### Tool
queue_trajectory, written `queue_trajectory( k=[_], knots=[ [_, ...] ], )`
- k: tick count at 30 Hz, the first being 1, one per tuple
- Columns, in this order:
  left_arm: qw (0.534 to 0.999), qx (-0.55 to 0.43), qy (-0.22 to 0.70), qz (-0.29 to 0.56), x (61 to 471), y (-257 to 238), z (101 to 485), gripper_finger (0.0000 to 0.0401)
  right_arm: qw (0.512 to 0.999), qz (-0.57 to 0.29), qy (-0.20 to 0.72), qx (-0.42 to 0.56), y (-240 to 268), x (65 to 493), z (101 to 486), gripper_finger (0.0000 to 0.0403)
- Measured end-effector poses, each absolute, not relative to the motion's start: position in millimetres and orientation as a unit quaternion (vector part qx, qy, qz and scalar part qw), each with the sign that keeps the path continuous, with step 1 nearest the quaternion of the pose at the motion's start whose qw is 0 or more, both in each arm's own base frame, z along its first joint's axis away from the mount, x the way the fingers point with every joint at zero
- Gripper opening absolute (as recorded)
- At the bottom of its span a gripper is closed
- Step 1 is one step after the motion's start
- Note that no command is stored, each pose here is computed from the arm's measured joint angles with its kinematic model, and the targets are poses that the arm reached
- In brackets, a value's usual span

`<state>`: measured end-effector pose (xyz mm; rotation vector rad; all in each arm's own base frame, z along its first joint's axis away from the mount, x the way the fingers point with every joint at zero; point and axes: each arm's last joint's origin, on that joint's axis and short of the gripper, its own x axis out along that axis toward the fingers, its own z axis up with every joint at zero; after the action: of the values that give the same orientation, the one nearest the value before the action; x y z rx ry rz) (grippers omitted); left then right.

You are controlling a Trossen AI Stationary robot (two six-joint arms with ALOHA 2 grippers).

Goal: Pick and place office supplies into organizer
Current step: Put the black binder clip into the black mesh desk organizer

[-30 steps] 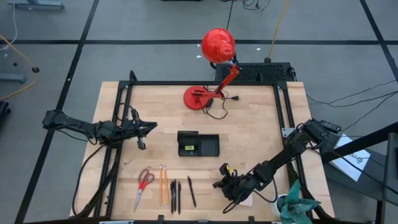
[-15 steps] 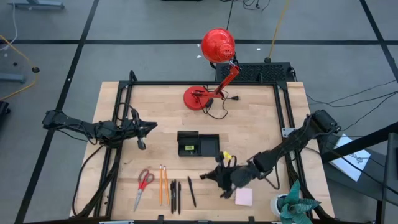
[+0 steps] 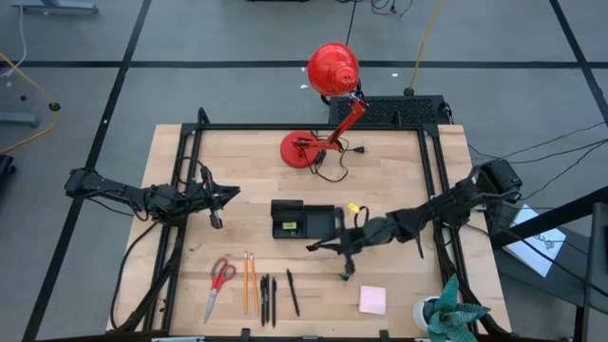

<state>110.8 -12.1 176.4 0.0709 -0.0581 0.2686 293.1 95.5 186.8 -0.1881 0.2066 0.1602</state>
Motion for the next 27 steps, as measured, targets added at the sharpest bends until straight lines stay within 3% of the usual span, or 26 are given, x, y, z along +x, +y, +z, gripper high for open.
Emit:
queue_trajectory(
  k=[11, 19, 27],
  knots=[
    [0.989, 0.046, -0.028, 0.134, 111, -12, 176, 0.0042, 0.992, 0.062, 0.098, -0.044, 81, 272, 162, 0.0000],
    [0.989, 0.044, -0.032, 0.134, 111, -12, 177, 0.0042, 0.989, 0.025, 0.134, -0.058, 86, 318, 159, 0.0000],
    [0.989, 0.046, -0.030, 0.134, 111, -12, 177, 0.0042, 0.970, -0.062, 0.193, -0.136, 97, 366, 152, 0.0000]
  ],
)
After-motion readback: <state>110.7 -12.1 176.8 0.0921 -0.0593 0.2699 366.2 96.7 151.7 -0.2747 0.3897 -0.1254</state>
